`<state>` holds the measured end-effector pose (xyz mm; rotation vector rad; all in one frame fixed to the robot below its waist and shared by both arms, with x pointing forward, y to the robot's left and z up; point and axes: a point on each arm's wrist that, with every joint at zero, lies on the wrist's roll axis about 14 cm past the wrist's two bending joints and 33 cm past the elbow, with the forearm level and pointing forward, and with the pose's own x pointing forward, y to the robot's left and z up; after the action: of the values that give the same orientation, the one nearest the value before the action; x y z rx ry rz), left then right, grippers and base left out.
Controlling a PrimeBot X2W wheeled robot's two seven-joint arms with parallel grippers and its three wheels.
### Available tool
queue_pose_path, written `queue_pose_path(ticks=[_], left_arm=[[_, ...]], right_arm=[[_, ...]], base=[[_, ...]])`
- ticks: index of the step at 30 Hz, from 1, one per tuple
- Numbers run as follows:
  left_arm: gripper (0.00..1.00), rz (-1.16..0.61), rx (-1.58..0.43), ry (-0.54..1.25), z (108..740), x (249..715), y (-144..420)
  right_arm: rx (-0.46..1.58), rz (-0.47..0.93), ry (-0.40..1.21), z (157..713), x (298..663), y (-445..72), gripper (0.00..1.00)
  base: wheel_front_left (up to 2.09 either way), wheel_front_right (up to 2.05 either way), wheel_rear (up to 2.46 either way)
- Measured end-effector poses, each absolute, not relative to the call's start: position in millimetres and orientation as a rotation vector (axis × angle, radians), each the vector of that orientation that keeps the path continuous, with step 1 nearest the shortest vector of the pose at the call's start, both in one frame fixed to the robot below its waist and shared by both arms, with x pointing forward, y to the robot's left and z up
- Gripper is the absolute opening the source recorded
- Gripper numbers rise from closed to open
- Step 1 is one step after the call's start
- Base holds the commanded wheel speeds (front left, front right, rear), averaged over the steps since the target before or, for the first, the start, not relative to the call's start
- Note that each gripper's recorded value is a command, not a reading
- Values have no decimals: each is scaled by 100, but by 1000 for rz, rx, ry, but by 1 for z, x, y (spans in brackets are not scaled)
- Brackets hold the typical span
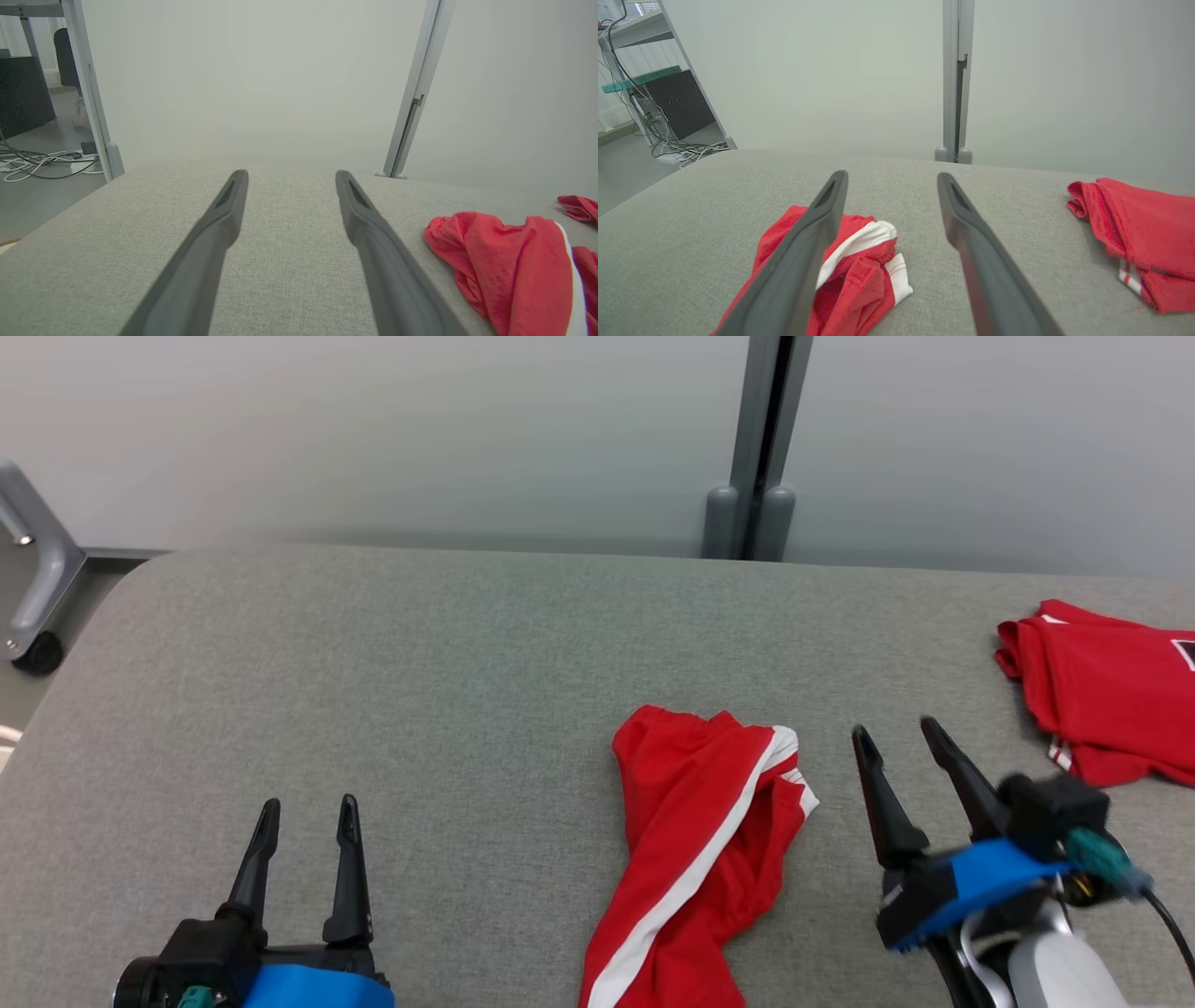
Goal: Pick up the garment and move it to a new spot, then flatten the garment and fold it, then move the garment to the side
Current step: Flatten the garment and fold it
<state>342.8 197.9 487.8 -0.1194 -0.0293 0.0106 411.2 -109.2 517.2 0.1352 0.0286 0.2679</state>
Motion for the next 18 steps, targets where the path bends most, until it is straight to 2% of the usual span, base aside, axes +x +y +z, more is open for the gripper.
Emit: queue_pose_path(ticks=[7,18], left_arm=[[100,33,-127,-29,488,345,204],[100,96,-132,6,478,342,220]], right_arm=[[97,353,103,510,456,-75,100],[46,391,358,428,475,-58,100]], base=[[0,0,0],[0,0,0]])
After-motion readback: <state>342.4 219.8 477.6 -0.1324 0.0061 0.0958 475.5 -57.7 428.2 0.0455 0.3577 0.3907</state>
